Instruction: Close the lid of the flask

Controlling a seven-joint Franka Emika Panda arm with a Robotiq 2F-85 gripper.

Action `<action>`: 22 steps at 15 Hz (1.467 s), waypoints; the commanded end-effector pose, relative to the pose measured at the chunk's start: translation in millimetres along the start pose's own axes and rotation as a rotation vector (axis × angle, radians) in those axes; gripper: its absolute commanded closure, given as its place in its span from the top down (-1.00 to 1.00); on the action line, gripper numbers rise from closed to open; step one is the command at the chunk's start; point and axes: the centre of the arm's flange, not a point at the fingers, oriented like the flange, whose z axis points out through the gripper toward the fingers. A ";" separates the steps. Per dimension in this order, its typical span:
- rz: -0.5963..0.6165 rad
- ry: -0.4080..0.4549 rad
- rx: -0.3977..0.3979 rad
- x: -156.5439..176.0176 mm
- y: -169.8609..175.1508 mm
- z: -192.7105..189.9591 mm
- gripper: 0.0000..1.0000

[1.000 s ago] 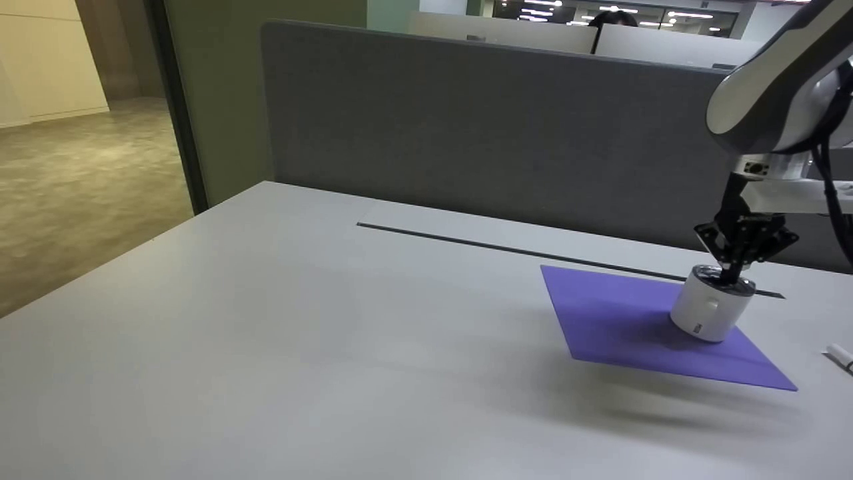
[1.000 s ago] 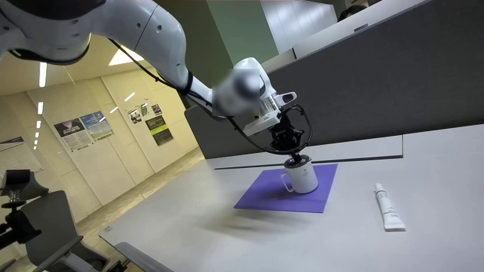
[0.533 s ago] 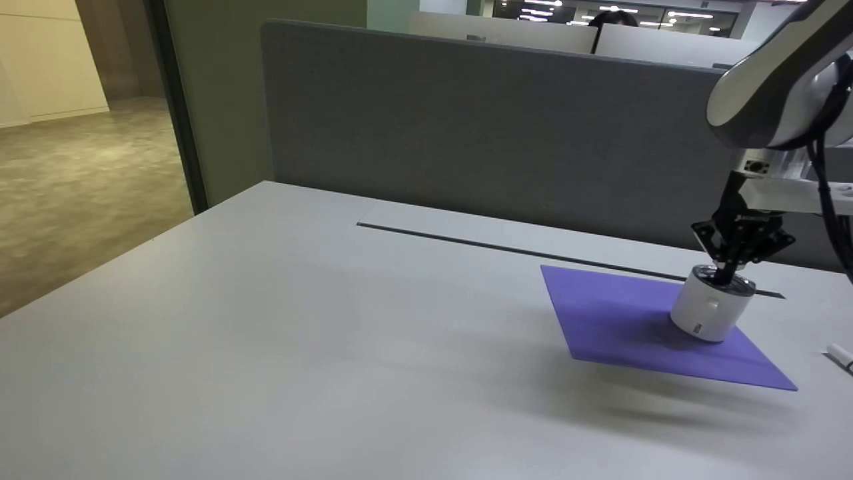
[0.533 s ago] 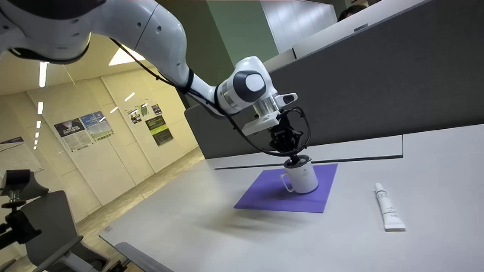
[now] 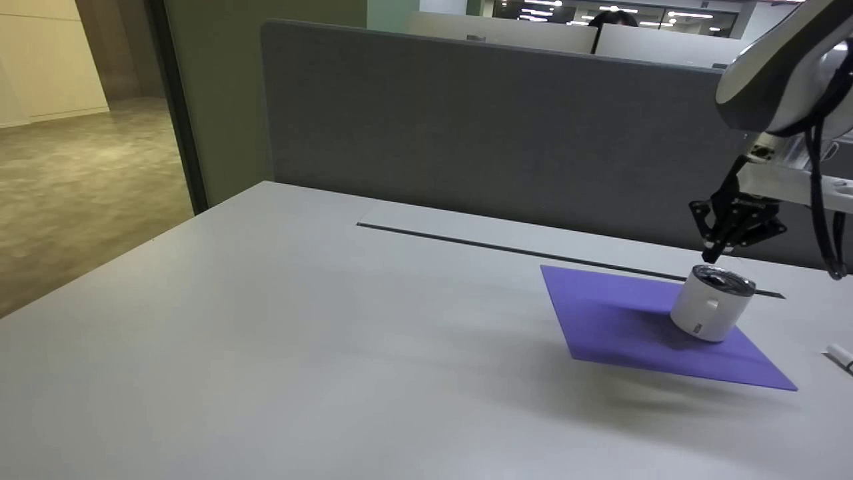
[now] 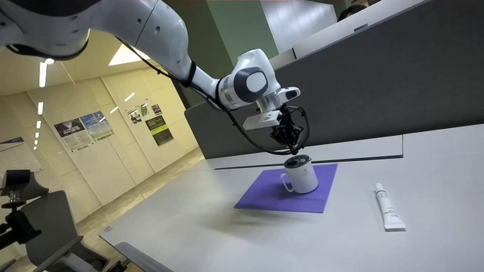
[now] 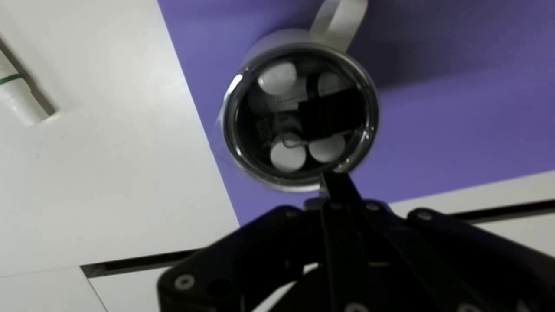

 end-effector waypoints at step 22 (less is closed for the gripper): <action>-0.165 -0.252 -0.125 13.5 -5.1 -91.7 0.93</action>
